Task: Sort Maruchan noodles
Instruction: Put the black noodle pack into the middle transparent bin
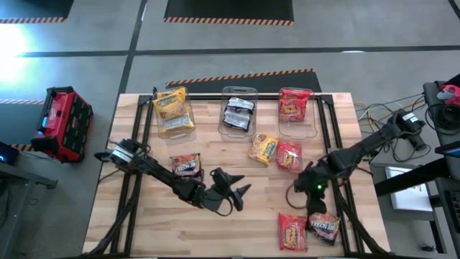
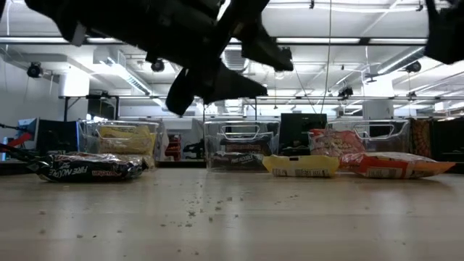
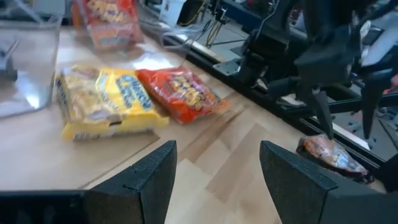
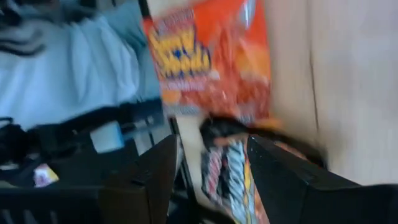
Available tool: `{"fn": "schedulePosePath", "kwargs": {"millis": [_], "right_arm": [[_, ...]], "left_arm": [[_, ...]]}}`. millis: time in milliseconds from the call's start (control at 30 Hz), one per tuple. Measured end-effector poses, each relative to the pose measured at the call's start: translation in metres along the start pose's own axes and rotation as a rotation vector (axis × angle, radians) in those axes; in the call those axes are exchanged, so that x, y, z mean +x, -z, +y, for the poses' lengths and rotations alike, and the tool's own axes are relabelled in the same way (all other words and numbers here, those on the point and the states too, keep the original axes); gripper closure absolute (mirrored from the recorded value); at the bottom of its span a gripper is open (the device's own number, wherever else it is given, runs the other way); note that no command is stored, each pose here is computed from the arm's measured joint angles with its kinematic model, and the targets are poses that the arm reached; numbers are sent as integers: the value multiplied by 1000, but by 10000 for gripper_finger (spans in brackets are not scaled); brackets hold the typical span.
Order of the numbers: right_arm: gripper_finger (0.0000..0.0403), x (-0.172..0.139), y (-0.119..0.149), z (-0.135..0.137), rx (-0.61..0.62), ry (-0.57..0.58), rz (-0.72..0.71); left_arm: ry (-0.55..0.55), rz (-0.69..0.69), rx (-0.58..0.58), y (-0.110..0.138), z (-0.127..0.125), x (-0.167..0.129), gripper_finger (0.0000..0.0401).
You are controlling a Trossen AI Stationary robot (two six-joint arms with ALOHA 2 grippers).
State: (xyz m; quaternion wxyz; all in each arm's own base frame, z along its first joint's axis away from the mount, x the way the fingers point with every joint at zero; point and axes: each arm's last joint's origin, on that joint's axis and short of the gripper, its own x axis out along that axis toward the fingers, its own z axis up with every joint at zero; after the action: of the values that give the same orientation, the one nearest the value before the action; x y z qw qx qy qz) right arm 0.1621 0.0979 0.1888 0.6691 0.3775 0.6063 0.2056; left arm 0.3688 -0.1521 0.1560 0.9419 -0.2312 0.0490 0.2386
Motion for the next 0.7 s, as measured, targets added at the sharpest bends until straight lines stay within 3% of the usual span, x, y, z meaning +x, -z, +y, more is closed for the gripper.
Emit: {"fn": "schedulePosePath", "kwargs": {"millis": [367, 700], "right_arm": [[244, 29, 25, 3, 83, 140, 197], [262, 54, 32, 20, 56, 257, 209]], "left_arm": [[20, -19, 17, -8, -11, 1, 188], [19, -17, 18, -8, -11, 1, 188]]}}
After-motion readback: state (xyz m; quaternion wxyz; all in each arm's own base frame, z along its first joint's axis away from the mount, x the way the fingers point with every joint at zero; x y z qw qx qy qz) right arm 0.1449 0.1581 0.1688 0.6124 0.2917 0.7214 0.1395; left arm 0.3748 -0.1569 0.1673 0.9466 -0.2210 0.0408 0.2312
